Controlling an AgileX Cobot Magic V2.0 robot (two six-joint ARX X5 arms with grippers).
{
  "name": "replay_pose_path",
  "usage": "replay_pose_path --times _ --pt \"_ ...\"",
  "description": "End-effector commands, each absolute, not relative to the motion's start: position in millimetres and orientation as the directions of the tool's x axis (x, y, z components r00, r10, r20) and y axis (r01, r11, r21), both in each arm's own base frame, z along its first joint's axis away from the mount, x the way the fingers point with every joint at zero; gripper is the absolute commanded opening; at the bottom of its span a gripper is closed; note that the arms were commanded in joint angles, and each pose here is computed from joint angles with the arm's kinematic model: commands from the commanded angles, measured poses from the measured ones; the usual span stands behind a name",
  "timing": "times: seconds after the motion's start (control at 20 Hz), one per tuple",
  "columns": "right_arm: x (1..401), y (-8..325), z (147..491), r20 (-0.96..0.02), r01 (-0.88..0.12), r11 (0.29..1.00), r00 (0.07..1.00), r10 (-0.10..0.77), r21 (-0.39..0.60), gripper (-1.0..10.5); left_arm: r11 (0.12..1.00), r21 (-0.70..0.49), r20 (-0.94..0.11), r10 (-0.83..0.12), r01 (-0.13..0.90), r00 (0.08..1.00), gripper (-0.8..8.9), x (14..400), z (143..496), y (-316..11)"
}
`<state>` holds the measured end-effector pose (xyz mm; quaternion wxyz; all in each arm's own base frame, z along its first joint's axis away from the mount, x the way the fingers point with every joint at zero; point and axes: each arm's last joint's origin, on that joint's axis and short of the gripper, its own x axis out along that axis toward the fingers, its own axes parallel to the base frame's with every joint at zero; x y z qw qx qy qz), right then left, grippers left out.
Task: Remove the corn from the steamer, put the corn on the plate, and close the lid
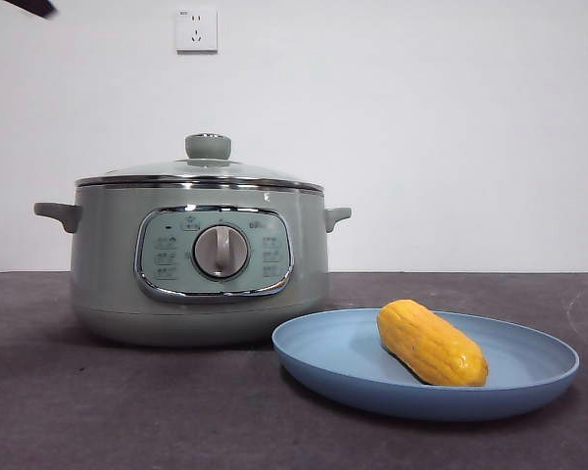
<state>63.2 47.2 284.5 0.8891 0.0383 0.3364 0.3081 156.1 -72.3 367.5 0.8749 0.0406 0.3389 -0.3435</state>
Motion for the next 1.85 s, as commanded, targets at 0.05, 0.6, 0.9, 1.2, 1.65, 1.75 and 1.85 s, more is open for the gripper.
replay_pose_path --times 0.05,0.6,0.9,1.2,1.65,1.75,1.85 --pt "63.4 47.6 282.8 -0.581 -0.537 0.803 0.577 0.574 0.259 5.9 0.76 -0.185 -0.646 -0.572 0.624 0.505 5.51 142.1 365.5 -67.5" --pt "63.3 47.5 282.8 -0.581 -0.537 0.803 0.578 0.573 0.258 -0.2 0.763 -0.21 -0.727 -0.54 0.611 0.424 -0.08 118.1 360.4 -57.9" --pt "63.5 47.3 282.8 -0.582 -0.531 0.808 0.584 0.566 0.254 0.0 0.761 -0.201 -0.728 -0.537 0.616 0.427 -0.07 118.4 360.3 -57.9" --pt "63.5 47.3 282.8 -0.582 -0.532 0.808 0.583 0.567 0.254 0.0 0.763 -0.194 -0.722 -0.536 0.617 0.437 -0.04 119.3 361.0 -58.1" --pt "63.5 47.3 282.8 -0.582 -0.532 0.808 0.583 0.567 0.254 0.0 0.762 -0.189 -0.713 -0.54 0.619 0.447 -0.04 120.2 362.0 -58.5" --pt "63.5 47.3 282.8 -0.582 -0.532 0.808 0.583 0.567 0.254 0.0 0.762 -0.187 -0.708 -0.542 0.62 0.452 -0.03 120.7 362.5 -58.7" --pt "63.5 47.3 282.8 -0.582 -0.532 0.808 0.583 0.567 0.254 0.0 0.761 -0.186 -0.705 -0.544 0.621 0.455 -0.04 121.1 362.7 -58.8"
